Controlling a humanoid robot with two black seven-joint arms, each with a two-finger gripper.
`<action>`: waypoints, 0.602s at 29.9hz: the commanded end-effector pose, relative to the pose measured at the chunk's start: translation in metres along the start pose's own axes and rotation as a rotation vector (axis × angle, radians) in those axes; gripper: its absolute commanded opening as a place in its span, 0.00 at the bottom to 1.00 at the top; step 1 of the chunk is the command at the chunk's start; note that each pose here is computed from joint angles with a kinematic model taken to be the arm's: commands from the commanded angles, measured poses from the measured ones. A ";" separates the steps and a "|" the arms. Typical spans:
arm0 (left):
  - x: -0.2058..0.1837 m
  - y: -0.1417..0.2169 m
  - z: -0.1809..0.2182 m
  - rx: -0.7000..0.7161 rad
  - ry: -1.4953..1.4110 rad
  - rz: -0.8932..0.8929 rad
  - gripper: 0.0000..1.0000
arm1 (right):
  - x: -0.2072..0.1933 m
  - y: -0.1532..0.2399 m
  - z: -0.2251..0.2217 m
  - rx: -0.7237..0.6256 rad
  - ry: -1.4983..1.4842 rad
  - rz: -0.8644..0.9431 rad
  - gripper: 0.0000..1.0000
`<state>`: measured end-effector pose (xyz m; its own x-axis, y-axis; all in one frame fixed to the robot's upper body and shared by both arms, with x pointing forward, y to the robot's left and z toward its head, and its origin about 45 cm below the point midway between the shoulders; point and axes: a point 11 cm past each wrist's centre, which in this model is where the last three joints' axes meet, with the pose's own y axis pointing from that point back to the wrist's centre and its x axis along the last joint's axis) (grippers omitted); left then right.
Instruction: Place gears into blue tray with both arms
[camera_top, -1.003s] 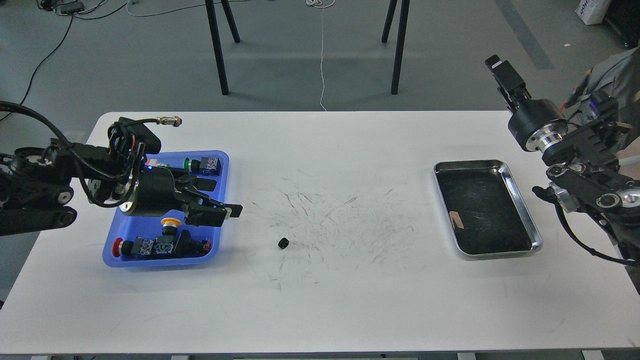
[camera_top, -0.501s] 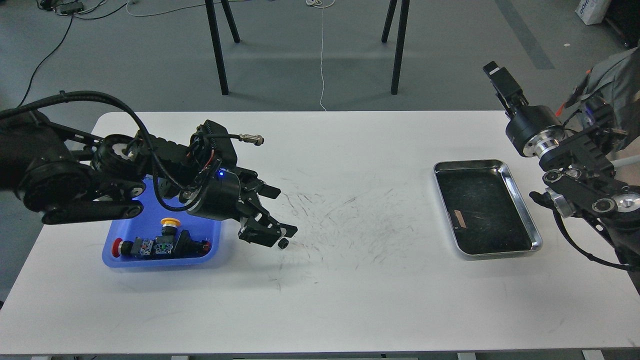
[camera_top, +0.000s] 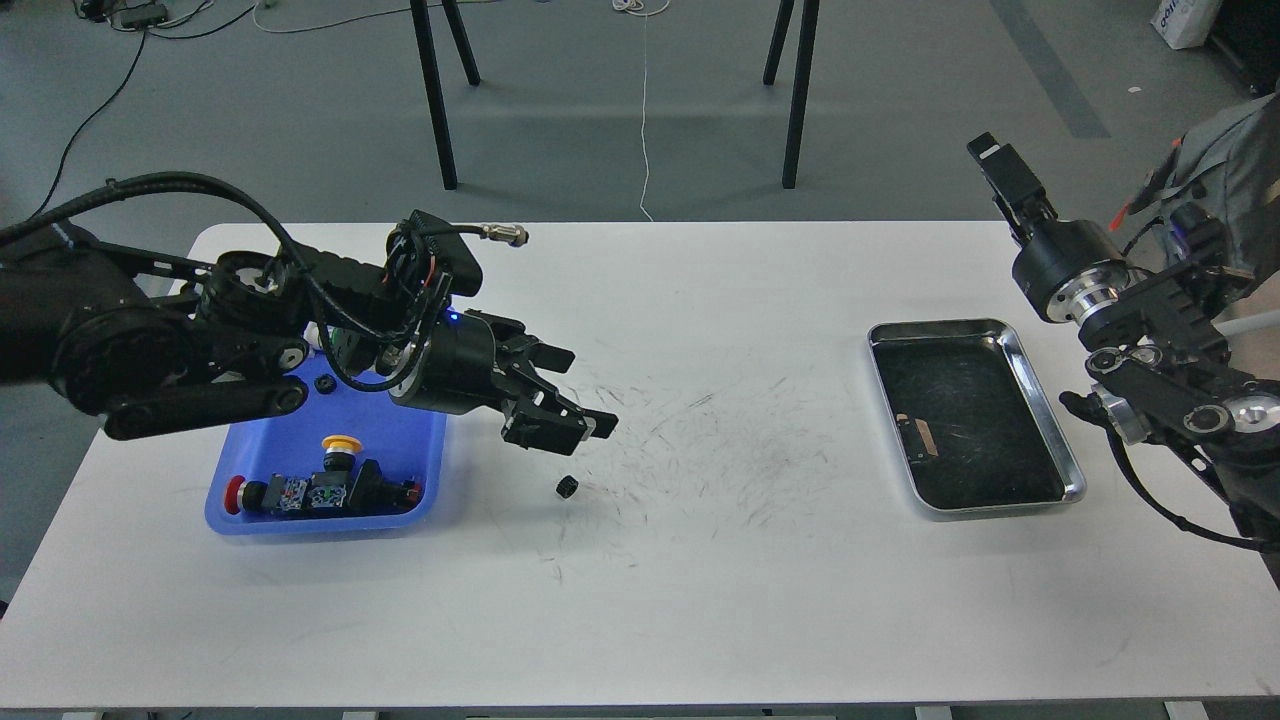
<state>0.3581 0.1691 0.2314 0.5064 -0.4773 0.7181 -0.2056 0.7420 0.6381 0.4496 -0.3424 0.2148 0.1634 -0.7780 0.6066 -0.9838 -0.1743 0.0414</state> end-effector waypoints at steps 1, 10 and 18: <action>-0.011 -0.003 -0.004 0.005 0.021 -0.014 1.00 | 0.000 0.000 0.000 -0.001 -0.004 0.003 0.92; -0.046 -0.010 -0.019 0.042 -0.035 -0.151 1.00 | -0.003 0.004 0.007 -0.017 -0.015 0.003 0.93; -0.052 -0.016 -0.018 0.038 -0.060 -0.204 1.00 | -0.002 0.005 0.009 -0.019 -0.012 0.004 0.93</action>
<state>0.3506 0.1919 0.1802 0.4915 -0.6363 0.5946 -0.1434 0.6143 0.7759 0.4454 -0.3463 0.2079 0.1584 -0.7867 0.5967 -0.9859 -0.1591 0.0520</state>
